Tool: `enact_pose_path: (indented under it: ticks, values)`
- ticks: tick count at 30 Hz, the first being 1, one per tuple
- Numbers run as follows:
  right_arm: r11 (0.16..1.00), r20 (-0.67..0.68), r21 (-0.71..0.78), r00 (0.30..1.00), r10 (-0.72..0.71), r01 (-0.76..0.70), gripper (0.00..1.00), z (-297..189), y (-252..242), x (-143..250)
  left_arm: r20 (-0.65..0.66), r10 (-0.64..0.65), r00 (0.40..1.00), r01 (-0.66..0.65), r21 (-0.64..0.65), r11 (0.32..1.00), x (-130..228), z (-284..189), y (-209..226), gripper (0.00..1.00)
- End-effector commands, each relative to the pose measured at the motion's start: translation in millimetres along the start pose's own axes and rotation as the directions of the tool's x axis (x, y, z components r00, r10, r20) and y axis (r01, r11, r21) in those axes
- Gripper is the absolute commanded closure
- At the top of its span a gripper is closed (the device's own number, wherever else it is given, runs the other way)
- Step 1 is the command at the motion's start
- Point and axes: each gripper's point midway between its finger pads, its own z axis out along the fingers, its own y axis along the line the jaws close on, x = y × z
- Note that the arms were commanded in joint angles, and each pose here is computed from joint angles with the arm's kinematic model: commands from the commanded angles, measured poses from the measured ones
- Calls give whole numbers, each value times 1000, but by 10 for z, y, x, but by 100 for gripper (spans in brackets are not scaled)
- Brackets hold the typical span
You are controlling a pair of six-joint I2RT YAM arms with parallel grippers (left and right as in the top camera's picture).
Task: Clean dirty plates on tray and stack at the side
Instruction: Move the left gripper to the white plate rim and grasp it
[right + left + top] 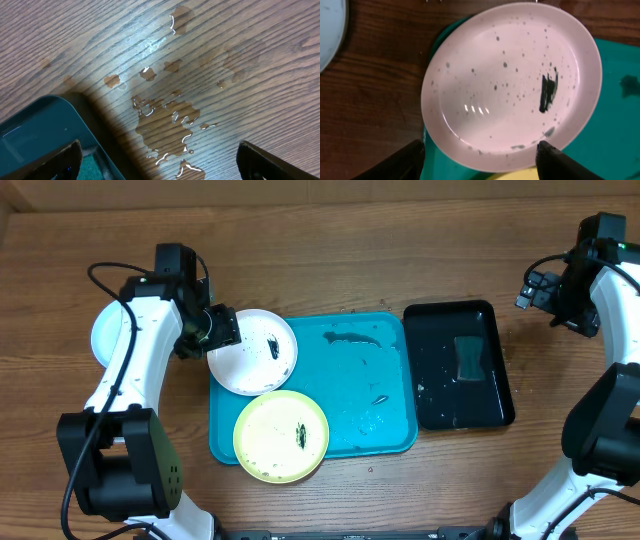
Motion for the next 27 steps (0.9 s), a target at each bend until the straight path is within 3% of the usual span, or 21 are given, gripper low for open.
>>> enact_pose_path:
  ticks: [1,14,18,21,27]
  values:
    - [1000,21,-9,1000,6,-6,0,-72,2,-30,8,25,1000,-25,-51,998,19,162,93,29]
    - [1000,21,-9,1000,6,-6,0,-72,2,-30,55,32,998,-25,-119,993,34,431,258,29]
    - [1000,21,-9,1000,6,-6,0,-72,2,-30,22,34,999,-31,-126,992,174,539,286,37]
    - [1000,21,-9,1000,6,-6,0,-72,2,-30,9,31,999,-29,-130,991,223,568,307,50]
    - [1000,21,-9,1000,6,-6,0,-72,2,-30,-3,4,1000,-4,-129,992,269,581,311,55]
